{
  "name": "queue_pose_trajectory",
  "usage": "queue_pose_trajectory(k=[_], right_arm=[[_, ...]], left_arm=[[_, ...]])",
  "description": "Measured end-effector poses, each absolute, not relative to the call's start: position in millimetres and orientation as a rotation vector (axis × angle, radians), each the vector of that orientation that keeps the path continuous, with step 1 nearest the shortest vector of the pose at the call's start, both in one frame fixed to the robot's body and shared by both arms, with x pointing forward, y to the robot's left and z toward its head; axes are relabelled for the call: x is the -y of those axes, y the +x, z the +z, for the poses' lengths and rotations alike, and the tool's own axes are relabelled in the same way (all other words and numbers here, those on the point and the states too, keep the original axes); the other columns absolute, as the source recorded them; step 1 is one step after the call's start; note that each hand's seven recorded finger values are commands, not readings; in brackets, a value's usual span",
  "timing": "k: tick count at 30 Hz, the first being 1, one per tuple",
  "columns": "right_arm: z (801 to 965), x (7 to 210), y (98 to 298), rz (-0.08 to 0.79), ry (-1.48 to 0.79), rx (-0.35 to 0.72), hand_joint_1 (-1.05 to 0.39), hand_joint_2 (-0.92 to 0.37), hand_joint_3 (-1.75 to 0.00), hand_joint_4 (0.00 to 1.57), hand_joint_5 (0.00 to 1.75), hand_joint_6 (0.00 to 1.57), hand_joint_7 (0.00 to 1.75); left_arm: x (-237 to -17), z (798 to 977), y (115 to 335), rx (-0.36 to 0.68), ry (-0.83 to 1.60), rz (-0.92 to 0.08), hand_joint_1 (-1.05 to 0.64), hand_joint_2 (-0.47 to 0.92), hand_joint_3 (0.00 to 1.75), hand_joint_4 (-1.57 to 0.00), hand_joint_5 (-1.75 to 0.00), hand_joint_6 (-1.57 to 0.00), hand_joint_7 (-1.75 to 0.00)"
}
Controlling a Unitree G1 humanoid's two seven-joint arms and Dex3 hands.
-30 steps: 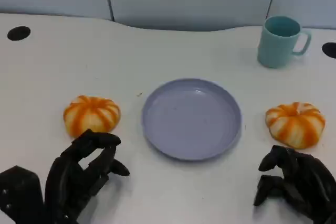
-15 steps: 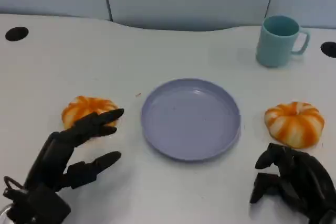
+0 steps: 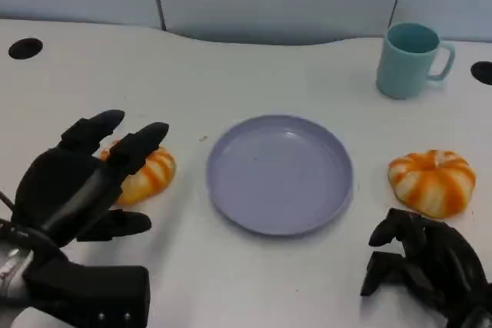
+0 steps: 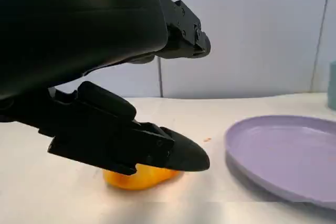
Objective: Grasp the bread from the table and place it into the plate.
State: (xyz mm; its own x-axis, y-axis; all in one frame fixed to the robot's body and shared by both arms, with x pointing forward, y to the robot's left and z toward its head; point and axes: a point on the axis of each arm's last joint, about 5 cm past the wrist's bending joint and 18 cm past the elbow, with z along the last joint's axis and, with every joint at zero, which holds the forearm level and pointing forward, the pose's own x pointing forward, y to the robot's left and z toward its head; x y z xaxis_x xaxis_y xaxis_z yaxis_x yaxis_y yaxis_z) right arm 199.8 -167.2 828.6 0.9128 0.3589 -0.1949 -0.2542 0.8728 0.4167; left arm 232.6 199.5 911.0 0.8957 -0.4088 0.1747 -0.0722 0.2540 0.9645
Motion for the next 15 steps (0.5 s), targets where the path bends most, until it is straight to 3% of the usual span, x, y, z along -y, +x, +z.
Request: queue_pose_trajectory(k=[7,15], right_arm=[[828.3,167,199,0.325,0.393,-0.27,-0.42,-0.92,-0.44,1.26,1.03,1.16,0.97],[829.3,166,197,0.313,0.396,-0.269,-0.43,-0.92,-0.42,1.26,1.04,1.16,0.96]], left_arm=[[-191,918.0,250,0.332,1.426,-0.329,-0.73,0.91,0.04,-0.02,-0.04,-0.08,-0.01],[-189,900.2,279,0.172,1.509,-0.436,-0.68,0.89,0.01,-0.05,-0.04,-0.13,-0.01]])
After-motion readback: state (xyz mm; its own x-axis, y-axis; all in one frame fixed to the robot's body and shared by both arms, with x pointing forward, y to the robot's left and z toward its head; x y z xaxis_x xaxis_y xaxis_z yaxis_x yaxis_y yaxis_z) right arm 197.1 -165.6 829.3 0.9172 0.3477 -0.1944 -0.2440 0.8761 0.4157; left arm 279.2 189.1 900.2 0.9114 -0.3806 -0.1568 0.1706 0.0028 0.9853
